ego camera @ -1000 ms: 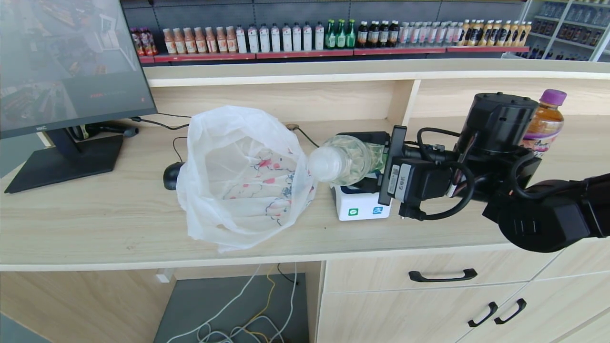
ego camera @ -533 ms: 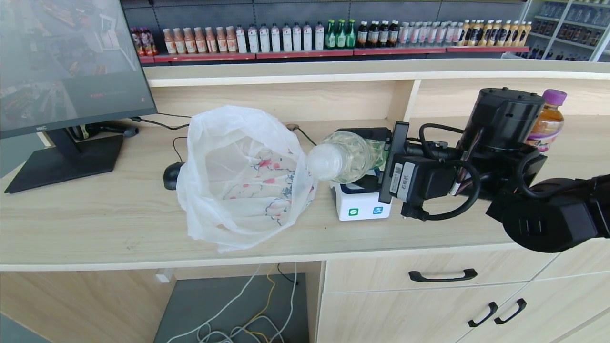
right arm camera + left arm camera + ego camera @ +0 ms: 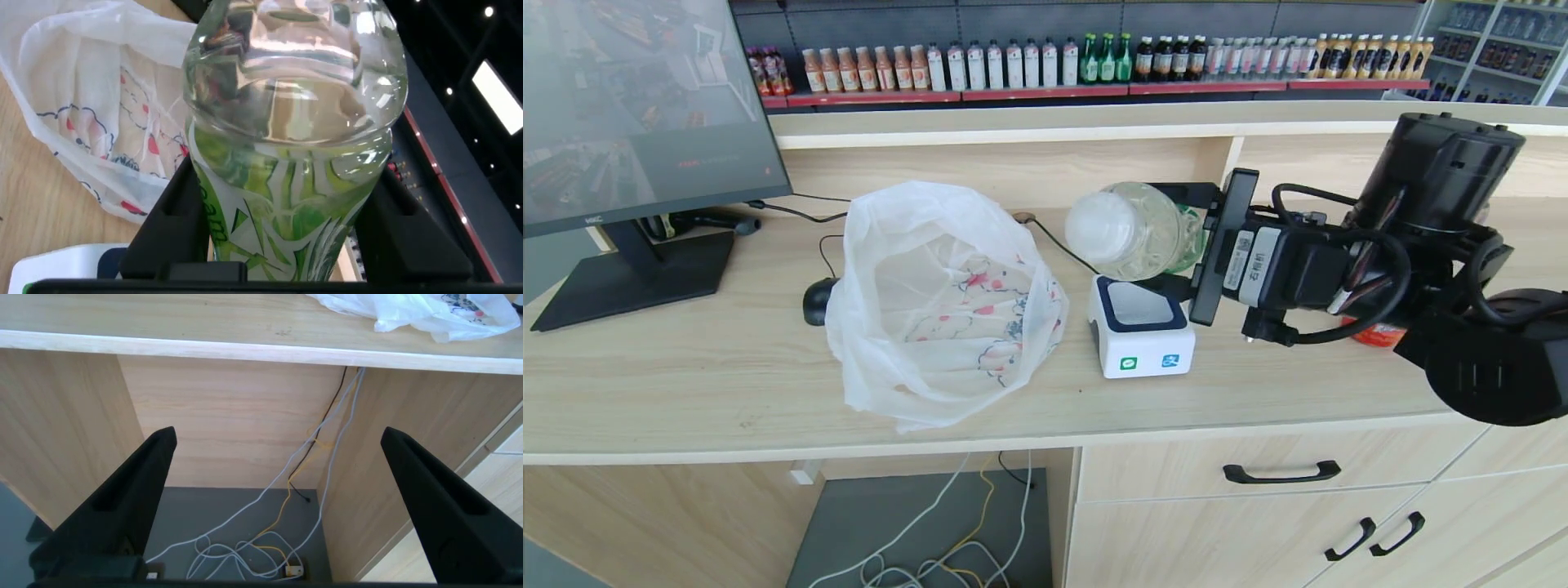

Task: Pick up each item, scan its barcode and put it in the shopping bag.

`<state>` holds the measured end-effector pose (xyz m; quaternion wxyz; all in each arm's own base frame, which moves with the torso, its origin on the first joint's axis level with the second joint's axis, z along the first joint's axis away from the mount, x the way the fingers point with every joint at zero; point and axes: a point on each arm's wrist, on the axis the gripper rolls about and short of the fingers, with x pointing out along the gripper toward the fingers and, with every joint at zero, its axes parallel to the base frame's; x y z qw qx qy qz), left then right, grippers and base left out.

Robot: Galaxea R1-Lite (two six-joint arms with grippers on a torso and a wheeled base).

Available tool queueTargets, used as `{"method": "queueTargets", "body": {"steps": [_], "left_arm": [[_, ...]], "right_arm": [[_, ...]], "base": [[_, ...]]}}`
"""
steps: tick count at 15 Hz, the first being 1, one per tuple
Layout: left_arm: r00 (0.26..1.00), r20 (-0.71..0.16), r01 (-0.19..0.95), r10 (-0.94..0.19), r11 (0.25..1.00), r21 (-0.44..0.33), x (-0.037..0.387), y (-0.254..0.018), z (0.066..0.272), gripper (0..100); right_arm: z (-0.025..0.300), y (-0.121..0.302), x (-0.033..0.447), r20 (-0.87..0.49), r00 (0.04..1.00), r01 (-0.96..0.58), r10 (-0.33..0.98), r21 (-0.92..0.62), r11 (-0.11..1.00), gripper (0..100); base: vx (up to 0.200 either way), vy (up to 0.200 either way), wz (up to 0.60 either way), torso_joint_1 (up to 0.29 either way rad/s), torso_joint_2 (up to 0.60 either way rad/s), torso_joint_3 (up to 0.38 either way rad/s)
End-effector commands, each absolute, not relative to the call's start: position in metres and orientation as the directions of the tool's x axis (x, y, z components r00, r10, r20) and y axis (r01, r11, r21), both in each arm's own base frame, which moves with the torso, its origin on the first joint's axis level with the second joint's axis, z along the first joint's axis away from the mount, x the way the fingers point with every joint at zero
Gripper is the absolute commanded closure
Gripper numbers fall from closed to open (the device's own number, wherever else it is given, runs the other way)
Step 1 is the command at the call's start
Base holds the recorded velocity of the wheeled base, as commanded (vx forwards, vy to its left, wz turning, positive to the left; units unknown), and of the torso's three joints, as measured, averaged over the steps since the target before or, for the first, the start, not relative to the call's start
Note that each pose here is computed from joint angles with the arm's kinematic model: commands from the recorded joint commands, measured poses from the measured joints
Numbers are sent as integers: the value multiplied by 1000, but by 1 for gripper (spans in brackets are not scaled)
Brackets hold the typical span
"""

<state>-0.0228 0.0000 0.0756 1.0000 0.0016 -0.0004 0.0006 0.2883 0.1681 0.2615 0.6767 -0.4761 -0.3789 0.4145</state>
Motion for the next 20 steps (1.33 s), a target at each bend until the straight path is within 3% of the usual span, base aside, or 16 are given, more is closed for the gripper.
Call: {"method": "queueTargets", "body": {"steps": [1, 8, 14, 17, 20], "left_arm": [[1000, 2, -2, 2, 1000, 3, -23, 0, 76, 0], [1000, 2, -2, 2, 1000, 3, -23, 0, 76, 0], [1000, 2, -2, 2, 1000, 3, -23, 0, 76, 0], [1000, 2, -2, 2, 1000, 3, -23, 0, 76, 0], [1000, 2, -2, 2, 1000, 3, -23, 0, 76, 0]], "right_arm": [[286, 159, 271, 180, 383, -171, 906, -950, 261, 100], [306, 148, 262, 263, 389, -250, 883, -892, 376, 100], [293, 145, 257, 458, 457, -441, 762, -627, 642, 100], [266, 139, 253, 473, 526, -519, 707, -479, 707, 100], [247, 140, 262, 520, 593, -502, 615, -358, 787, 100]], "base": [[0, 0, 0, 0, 0, 0], [0, 0, 0, 0, 0, 0], [0, 0, 0, 0, 0, 0], [0, 0, 0, 0, 0, 0], [0, 0, 0, 0, 0, 0]]}}
